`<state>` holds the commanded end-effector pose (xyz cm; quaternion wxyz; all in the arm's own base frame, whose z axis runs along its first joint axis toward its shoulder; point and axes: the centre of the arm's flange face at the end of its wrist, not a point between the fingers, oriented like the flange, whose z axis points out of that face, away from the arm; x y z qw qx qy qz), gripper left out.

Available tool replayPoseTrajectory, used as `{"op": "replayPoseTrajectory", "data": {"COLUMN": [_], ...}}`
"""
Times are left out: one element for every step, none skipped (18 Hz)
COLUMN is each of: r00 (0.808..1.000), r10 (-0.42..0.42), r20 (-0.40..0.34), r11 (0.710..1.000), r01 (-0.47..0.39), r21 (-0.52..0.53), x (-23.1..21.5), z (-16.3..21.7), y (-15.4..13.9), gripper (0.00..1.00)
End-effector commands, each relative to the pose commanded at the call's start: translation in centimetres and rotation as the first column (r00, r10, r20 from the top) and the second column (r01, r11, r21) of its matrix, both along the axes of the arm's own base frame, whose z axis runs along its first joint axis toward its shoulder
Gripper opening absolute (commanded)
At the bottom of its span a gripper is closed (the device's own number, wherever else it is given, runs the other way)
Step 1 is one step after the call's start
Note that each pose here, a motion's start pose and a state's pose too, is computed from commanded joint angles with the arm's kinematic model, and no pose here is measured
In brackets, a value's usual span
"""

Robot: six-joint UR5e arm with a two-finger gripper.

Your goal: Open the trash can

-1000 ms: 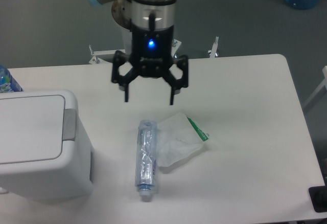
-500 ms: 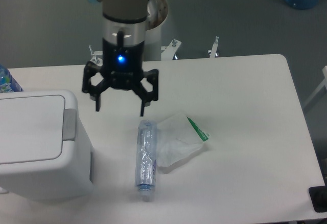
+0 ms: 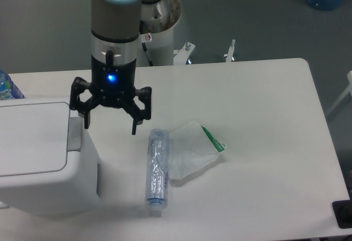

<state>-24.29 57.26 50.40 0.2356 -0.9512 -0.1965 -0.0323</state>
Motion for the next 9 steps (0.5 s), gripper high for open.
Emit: {"op": "replayPoseTrajectory", "data": {"r00": [1.000, 1.000, 1.000, 1.000, 0.999, 0.999, 0.999, 0.999, 0.999], "r10": [0.002, 0.003, 0.007, 0.019, 0.034, 0.038, 0.035, 0.033, 0.031], "r20": [0.000, 0.004, 0.007, 0.013, 0.020, 0.022, 0.024, 0.023, 0.024], "r11": [1.000, 1.000, 1.000, 1.000, 0.999, 0.999, 0.999, 0.999, 1.000], "r01": [-0.002, -0.003, -0.007, -0.019, -0.034, -0.038, -0.035, -0.032, -0.031], "r21": [-0.001, -0.003, -0.003, -0.002, 0.000, 0.000, -0.004, -0.005, -0.006], "x": [-0.12, -0.16, -0.08, 0.04, 0.04, 0.04, 0.11, 0.27, 0.37], "z": [-0.28, -0.54, -0.54, -0.45, -0.43, -0.43, -0.62, -0.69, -0.77], "y": [0.13, 0.21, 0.25, 0.25, 0.25, 0.25, 0.31, 0.38, 0.40], "gripper": [1.00, 1.00, 1.00, 1.00, 1.00, 1.00, 1.00, 1.00, 1.00]}}
